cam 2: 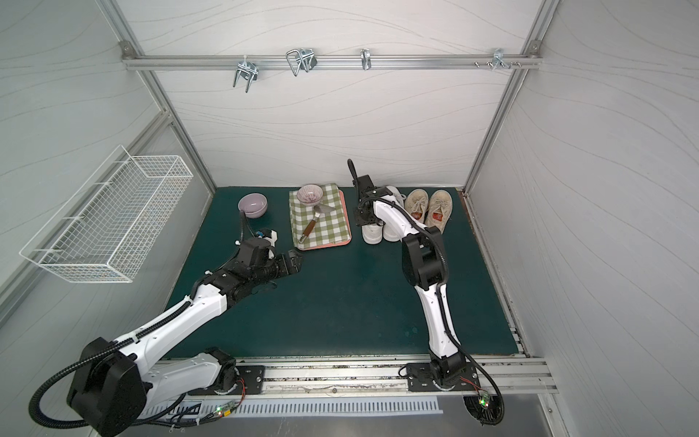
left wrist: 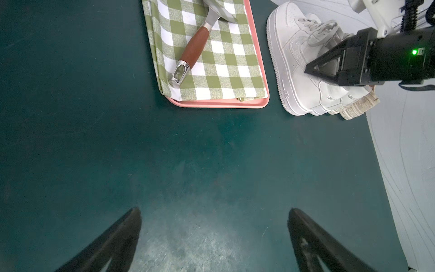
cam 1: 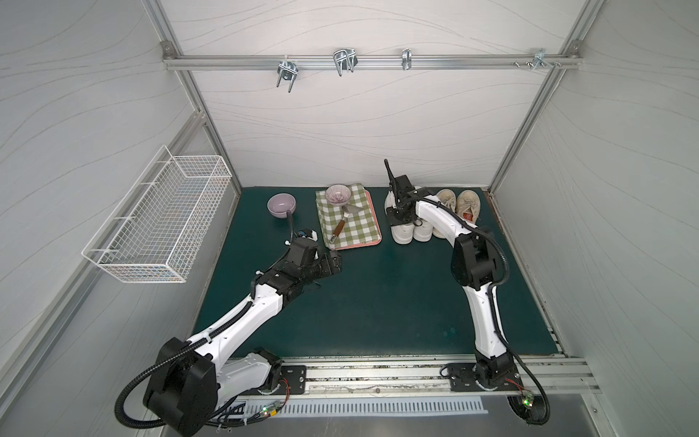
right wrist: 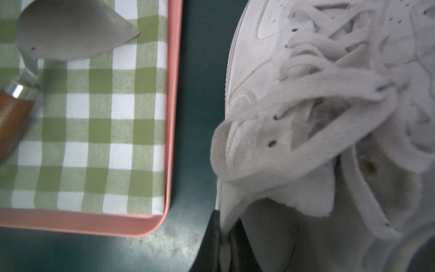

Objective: Remove the insole from the shoe
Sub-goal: Move the shoe to the center of the board.

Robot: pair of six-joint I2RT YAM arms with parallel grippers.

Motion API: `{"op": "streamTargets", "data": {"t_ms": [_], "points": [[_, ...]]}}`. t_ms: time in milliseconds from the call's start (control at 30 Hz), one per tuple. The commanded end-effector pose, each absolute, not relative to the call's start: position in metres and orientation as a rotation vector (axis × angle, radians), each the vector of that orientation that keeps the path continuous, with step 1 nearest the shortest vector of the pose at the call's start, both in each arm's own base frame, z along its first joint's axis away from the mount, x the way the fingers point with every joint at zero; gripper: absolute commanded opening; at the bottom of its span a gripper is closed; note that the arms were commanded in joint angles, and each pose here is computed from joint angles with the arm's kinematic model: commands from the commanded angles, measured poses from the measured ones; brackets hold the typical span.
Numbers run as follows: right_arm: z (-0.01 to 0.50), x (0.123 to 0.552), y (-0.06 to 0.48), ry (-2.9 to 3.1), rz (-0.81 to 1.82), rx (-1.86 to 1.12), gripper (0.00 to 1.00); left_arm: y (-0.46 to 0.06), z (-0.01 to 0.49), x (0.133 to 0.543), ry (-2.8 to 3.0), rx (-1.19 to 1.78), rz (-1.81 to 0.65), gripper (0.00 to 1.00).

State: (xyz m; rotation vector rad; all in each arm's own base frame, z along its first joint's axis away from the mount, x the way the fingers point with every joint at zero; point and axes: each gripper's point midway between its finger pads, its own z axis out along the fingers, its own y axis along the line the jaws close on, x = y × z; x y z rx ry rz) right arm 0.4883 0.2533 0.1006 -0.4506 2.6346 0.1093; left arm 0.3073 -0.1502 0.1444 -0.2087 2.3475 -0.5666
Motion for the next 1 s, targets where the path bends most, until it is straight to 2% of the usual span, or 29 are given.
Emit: {"op": "streamTargets", "data": {"t_ms": [0, 300, 567, 800, 967], "points": [[0.145, 0.47, 0.256, 2.54, 0.076, -0.462, 0.08, -0.157, 0.159, 0.312, 2.312, -0.214, -0.616, 0.99], [0.156, 0.401, 0.233, 2.529, 0.032, -0.475, 0.05, -0.157, 0.148, 0.303, 2.346, -0.231, -0.641, 0.99], [0.145, 0.335, 0.217, 2.559, -0.033, -0.504, 0.03, -0.157, 0.141, 0.301, 2.369, -0.226, -0.629, 0.99], [0.137, 0.278, 0.22, 2.577, -0.025, -0.554, 0.03, -0.156, 0.131, 0.303, 2.397, -0.223, -0.599, 0.99], [0.118, 0.24, 0.246, 2.601, 0.061, -0.626, 0.04, -0.151, 0.13, 0.302, 2.381, -0.258, -0.591, 0.97]]}}
